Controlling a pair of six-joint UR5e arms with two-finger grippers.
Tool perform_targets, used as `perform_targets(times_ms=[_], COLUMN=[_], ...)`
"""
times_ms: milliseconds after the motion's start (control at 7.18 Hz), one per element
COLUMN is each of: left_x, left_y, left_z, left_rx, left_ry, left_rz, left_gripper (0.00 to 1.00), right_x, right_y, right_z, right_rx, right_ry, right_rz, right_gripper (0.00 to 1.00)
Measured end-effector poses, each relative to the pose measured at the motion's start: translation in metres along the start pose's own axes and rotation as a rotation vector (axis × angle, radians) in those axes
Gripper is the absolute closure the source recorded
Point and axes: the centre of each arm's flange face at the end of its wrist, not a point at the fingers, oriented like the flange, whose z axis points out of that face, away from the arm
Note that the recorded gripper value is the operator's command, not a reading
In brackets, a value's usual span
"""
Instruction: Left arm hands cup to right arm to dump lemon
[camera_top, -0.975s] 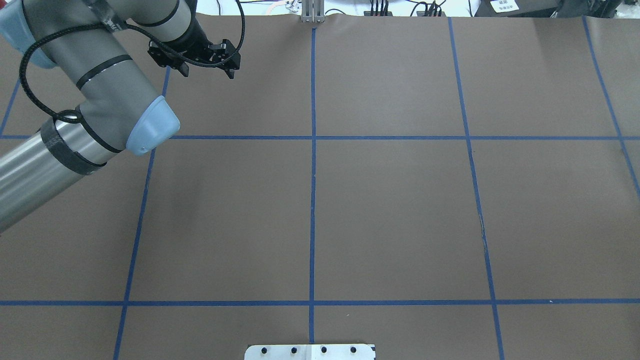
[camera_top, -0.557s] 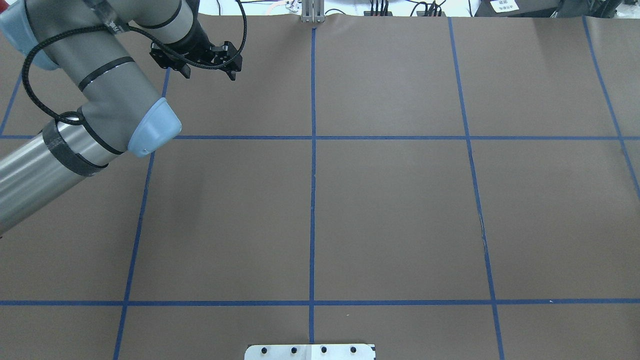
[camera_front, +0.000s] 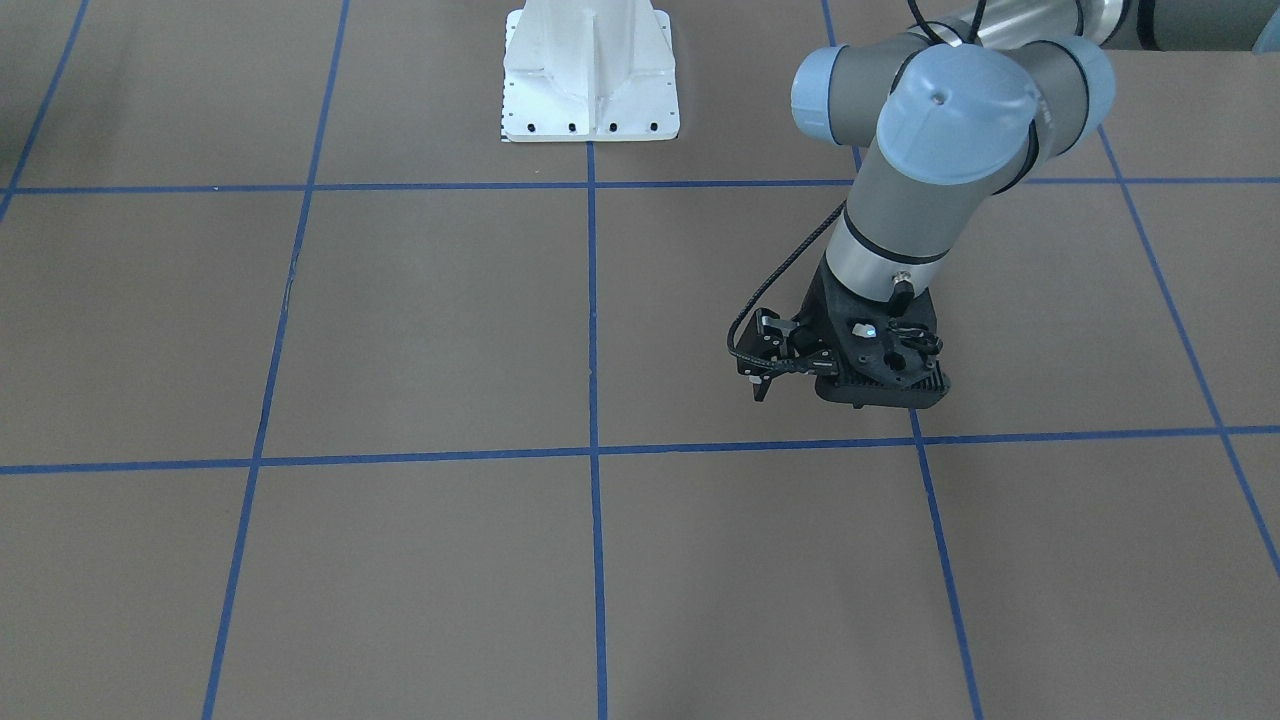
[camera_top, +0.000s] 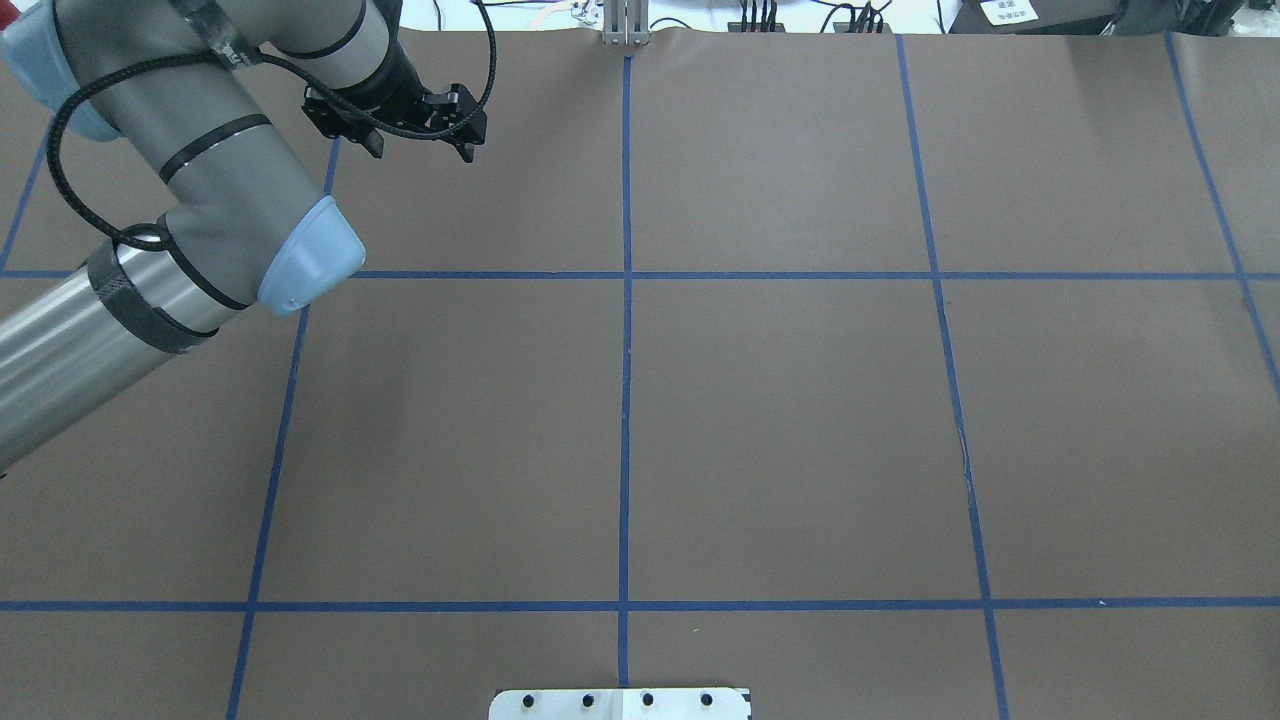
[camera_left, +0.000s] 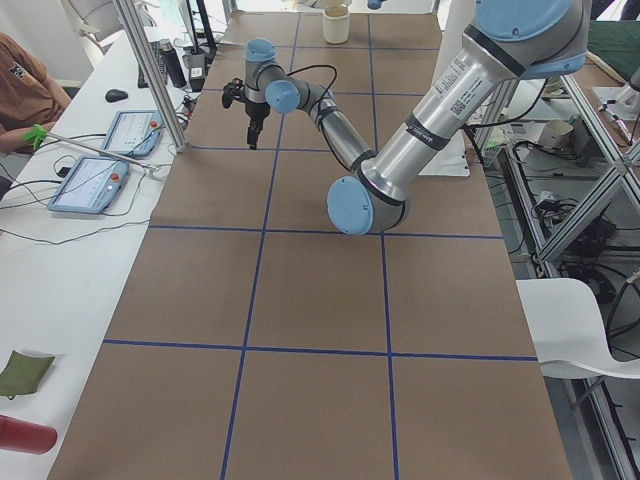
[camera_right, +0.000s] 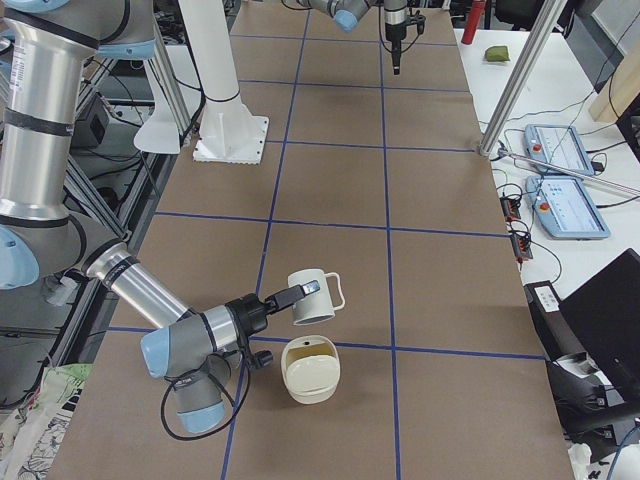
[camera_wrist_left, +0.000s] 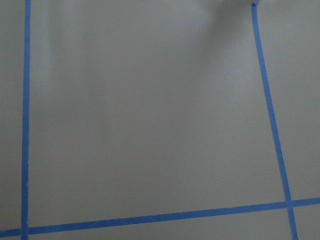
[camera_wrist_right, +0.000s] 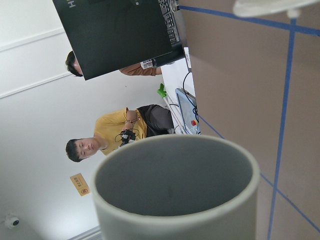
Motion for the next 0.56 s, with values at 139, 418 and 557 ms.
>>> perform_targets(times_ms=[139, 418, 557], left_x=[0.0, 0.0003, 0.0004], left_y=[0.0, 0.0002, 0.0002], left_z=[0.0001, -0.0002, -0.0004], left_rx=[0.0, 0.0, 0.0], left_ry=[0.0, 0.001, 0.001], left_rz=[0.0, 0.001, 0.001], left_gripper=[0.0, 0.0, 0.0], right_x=[0.0017, 0.0069, 0.0106], right_y=[0.0008, 0.0029, 0.0038], right_z=[-0.0004, -0.0026, -0.0044], right_rx=[-0.007, -0.03, -0.044], right_ry=[0.014, 0.05, 0.072], right_rz=[-0.119, -0.34, -0.474], right_gripper=[0.8, 0.8, 0.8])
